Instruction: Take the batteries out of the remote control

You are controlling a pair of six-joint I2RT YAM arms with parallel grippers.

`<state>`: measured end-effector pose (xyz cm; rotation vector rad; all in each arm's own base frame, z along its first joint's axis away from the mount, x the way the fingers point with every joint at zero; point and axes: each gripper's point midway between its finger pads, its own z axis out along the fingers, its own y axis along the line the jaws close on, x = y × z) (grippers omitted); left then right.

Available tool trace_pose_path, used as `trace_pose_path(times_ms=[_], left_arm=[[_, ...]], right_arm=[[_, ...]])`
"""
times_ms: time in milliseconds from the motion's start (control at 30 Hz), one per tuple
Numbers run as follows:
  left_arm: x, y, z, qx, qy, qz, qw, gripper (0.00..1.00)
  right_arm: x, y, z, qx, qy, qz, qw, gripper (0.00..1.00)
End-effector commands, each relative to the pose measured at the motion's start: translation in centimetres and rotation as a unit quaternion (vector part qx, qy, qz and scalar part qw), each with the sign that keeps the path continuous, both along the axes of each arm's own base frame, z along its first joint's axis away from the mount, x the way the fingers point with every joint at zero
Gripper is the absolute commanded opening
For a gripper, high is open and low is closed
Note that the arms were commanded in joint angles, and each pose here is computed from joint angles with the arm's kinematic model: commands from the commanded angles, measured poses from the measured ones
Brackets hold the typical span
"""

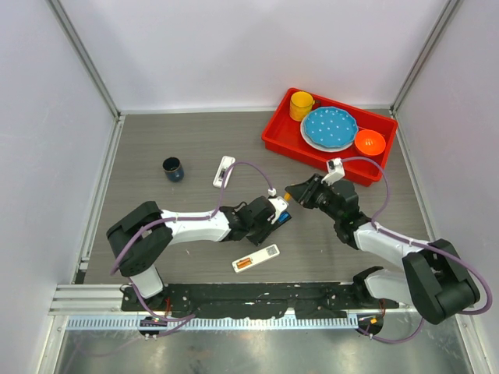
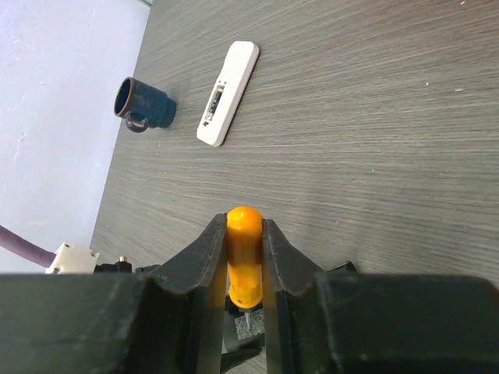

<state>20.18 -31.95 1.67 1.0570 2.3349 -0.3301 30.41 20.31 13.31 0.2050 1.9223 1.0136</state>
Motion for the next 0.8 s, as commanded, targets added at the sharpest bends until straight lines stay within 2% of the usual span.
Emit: trace_pose_path(times_ms=[0, 367, 767], left_arm=[[-4.1, 2.8, -4.7, 0.066, 0.075, -0.019, 0.995, 0.0], [-4.0, 2.8, -4.7, 0.067, 0.074, -0.019, 0.995, 0.0], [-4.0, 2.8, -4.6, 0.067, 0.074, -0.018, 0.995, 0.0]], right_arm=[[0.4, 0.2, 2.7, 0.018, -0.029, 0.0, 0.999, 0.01], [2.2, -1.6, 2.7, -0.059, -0.052, -0.039, 0.996, 0.01], [2.6, -0.7, 0.5, -0.073, -0.04, -0.02, 0.996, 0.01]])
